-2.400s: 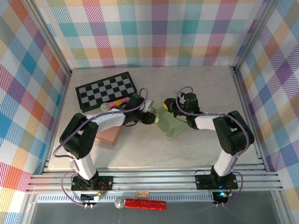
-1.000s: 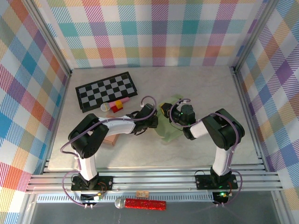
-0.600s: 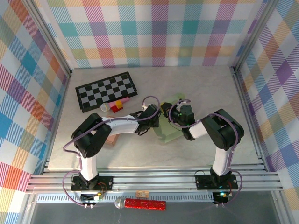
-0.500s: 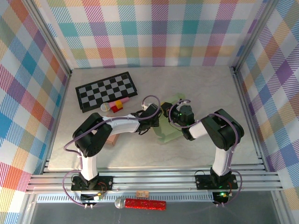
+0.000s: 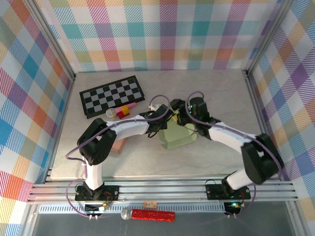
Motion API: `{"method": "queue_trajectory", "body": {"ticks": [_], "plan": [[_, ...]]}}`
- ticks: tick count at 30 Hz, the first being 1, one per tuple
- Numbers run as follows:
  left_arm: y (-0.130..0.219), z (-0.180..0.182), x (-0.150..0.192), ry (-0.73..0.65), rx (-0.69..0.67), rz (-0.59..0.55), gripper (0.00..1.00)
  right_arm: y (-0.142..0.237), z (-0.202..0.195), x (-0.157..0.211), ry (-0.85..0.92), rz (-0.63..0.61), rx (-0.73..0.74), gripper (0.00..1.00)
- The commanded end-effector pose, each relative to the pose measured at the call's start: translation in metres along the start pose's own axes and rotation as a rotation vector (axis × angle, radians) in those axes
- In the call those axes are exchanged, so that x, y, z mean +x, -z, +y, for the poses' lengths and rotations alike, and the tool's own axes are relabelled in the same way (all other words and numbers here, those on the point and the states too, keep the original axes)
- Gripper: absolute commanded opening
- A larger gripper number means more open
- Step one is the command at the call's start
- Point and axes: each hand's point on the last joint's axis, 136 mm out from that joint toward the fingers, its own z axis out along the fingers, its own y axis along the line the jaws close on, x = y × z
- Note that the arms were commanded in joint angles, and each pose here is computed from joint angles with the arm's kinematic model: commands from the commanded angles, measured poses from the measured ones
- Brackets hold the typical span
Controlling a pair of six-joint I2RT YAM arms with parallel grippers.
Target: Fold the paper box
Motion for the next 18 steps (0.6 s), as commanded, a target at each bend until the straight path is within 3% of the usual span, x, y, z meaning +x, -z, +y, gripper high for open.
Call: {"method": "queue_trajectory", "body": {"ticks": [1, 8, 18], "plan": [[0.029, 0.004, -0.02, 0.011, 0.005, -0.008, 0.0, 0.051, -0.004, -0.017, 0.145, -0.06, 0.235, 0.69], [0.058, -0.002, -0.032, 0.069, 0.132, 0.091, 0.0, 0.101, 0.031, -0.053, 0.272, -0.097, 0.268, 0.66], [0.068, 0.002, -0.028, 0.076, 0.188, 0.189, 0.0, 0.088, 0.05, -0.059, 0.344, -0.018, 0.284, 0.58]]}}
